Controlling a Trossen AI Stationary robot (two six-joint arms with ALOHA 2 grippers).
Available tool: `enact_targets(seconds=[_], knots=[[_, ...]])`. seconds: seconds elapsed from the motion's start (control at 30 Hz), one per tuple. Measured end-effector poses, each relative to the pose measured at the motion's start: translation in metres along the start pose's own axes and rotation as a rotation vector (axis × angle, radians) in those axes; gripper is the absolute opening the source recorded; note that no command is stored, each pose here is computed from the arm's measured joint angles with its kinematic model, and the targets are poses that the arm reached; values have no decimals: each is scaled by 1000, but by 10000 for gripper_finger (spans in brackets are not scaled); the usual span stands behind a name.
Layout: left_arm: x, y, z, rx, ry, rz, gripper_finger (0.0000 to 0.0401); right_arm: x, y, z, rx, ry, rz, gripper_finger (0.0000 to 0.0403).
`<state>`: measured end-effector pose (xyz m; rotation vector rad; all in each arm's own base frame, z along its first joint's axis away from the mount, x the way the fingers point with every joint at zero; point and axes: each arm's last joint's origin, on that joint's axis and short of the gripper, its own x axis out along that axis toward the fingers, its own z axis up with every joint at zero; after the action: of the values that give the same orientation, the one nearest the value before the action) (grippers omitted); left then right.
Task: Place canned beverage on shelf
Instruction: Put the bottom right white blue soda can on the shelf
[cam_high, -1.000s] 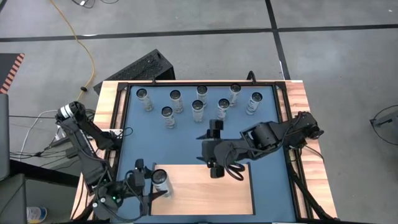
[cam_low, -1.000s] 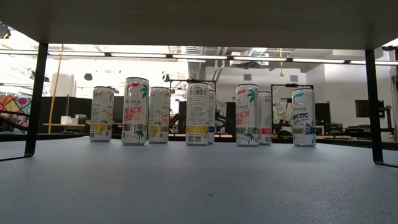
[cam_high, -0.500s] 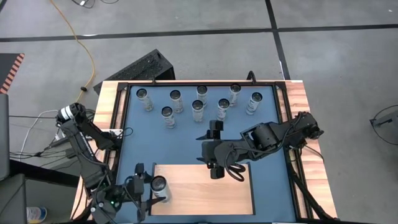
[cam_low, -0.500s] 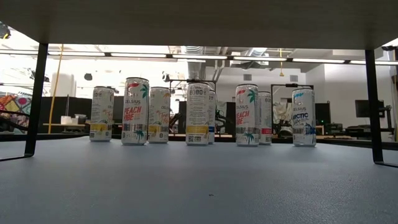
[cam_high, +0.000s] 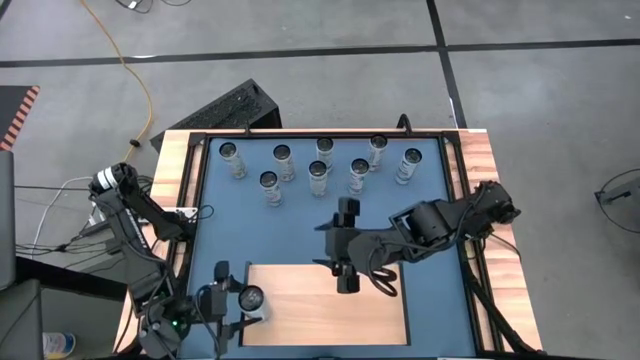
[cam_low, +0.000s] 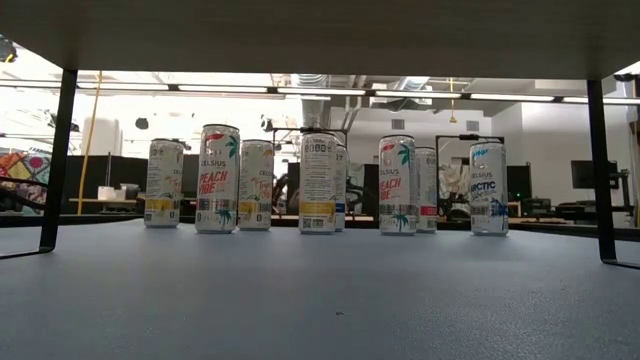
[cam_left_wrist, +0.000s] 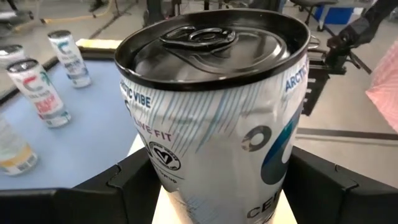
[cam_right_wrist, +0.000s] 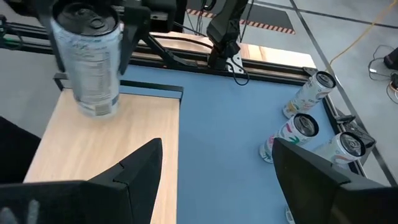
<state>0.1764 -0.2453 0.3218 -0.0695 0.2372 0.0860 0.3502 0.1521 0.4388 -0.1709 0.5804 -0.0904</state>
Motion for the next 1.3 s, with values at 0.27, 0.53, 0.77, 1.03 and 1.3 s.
enact_targets(seconds=[0.27,0.53,0.77,1.03,1.3], knots=[[4,2,-4,-1,40,-10,266,-1,2,0,-36,2,3,286],[19,-13,-17,4,28,-1,266,-1,1,-1,-46,4,2,286],[16,-16,-18,-35,9,12,266,-1,1,0,-113,0,2,286],[11,-19,-20,17,25,-22,266,-1,1,0,-107,0,3,286],[11,-19,-20,43,31,-32,266,-1,1,0,-81,0,4,286]])
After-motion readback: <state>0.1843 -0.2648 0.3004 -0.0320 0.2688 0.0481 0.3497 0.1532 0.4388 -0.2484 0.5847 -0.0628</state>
